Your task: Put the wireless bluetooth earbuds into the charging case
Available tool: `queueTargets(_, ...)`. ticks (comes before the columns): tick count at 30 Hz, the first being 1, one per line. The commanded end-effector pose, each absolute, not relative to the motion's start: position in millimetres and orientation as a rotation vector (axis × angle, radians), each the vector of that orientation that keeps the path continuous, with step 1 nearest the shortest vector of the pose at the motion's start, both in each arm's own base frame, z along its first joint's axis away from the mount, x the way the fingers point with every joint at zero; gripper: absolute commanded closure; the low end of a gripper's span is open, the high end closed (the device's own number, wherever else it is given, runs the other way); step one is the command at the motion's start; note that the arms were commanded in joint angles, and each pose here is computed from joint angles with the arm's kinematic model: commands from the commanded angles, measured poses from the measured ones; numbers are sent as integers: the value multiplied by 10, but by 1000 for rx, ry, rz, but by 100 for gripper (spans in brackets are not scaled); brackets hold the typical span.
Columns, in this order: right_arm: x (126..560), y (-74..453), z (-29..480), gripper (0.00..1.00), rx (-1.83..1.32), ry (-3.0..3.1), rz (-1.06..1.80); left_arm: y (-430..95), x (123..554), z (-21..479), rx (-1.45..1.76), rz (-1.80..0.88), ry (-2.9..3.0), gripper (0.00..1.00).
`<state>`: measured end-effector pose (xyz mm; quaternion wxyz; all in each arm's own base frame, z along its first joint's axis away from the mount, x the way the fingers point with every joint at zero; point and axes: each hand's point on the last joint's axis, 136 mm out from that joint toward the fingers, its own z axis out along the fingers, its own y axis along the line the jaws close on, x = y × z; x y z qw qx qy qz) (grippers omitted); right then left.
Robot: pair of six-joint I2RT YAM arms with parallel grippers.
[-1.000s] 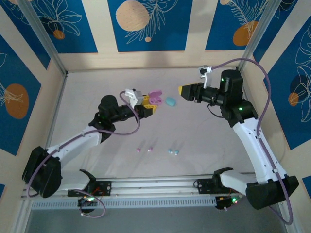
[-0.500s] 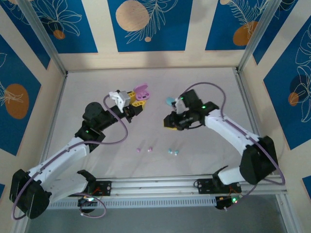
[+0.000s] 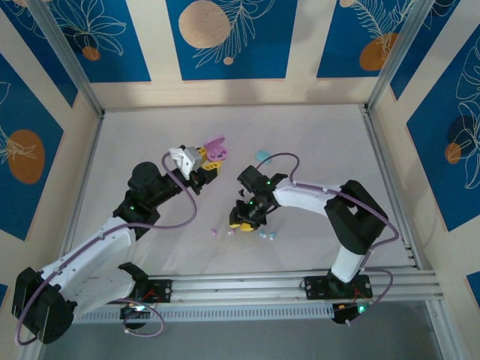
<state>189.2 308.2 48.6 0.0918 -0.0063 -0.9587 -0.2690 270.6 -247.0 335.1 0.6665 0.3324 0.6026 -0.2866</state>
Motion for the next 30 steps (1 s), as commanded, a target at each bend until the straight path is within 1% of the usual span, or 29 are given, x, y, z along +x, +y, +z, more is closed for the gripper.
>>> queueTargets(1, 1856, 3136, 382, 62, -78, -2822, -774, -2459, 2674, 3394, 754, -627, 1336, 74)
queueTargets(8, 1854, 3154, 244, 62, -83, -2816, -740, -2465, 2680, 3373, 758, -626, 1341, 74)
queueTargets(17, 1911, 3241, 196, 67, -47, -2811, -760, -2484, 2703, 3352, 761, -627, 1346, 74)
queueTargets(22, 1953, 3310, 237, 70, -8, -2821, -791, -2496, 2713, 3344, 763, -630, 1349, 74)
queueTargets(30, 1962, 3410, 292, 70, 63, -2819, -805, -2503, 2732, 3344, 761, -628, 1350, 74)
